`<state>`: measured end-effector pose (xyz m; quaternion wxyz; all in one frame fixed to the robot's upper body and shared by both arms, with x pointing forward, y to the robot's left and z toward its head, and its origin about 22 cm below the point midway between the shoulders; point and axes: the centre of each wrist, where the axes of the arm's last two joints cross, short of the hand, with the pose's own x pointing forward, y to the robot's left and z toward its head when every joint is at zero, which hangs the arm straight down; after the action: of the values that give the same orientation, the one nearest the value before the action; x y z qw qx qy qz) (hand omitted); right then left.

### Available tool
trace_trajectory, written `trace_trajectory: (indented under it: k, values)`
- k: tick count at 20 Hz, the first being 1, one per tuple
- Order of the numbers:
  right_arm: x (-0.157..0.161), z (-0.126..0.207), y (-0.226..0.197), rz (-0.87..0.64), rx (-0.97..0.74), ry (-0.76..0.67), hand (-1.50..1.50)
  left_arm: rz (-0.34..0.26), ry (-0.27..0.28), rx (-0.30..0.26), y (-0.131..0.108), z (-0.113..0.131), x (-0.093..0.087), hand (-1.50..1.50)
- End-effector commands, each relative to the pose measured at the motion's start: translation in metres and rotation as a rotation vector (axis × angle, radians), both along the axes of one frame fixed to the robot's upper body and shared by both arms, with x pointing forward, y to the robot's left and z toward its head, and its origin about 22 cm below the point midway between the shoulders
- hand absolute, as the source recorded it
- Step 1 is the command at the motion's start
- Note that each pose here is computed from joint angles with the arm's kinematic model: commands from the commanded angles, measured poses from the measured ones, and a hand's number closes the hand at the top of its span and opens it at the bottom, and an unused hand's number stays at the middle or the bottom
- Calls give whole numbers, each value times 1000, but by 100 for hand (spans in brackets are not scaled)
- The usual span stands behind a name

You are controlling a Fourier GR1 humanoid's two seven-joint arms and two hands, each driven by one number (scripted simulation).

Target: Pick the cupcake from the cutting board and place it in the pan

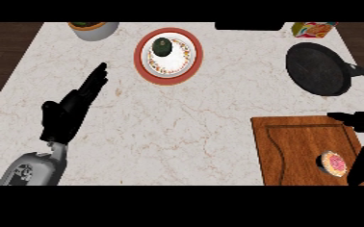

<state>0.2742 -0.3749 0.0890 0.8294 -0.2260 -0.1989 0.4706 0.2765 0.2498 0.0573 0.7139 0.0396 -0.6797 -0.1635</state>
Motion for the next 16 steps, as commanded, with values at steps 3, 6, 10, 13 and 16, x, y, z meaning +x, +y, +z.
trace_trajectory:
  k: [3, 6, 10, 13, 16]
  values:
    - [11, -6, 28, 34, -87, 75, -150, -1, 0, -10, 3, -18, -4, 0]
    - [9, -3, 36, 15, -111, 53, -150, 23, 4, -10, 16, -1, -4, 0]
    - [7, -8, 44, 24, -158, 88, -150, 18, 4, 2, 9, -3, -11, 0]
    - [-2, -2, 28, 22, -150, 85, -150, 37, -1, -5, -5, -11, 0, 0]
    - [-2, -19, 26, 22, -167, 101, -150, 13, 0, 13, 11, -8, -7, 0]
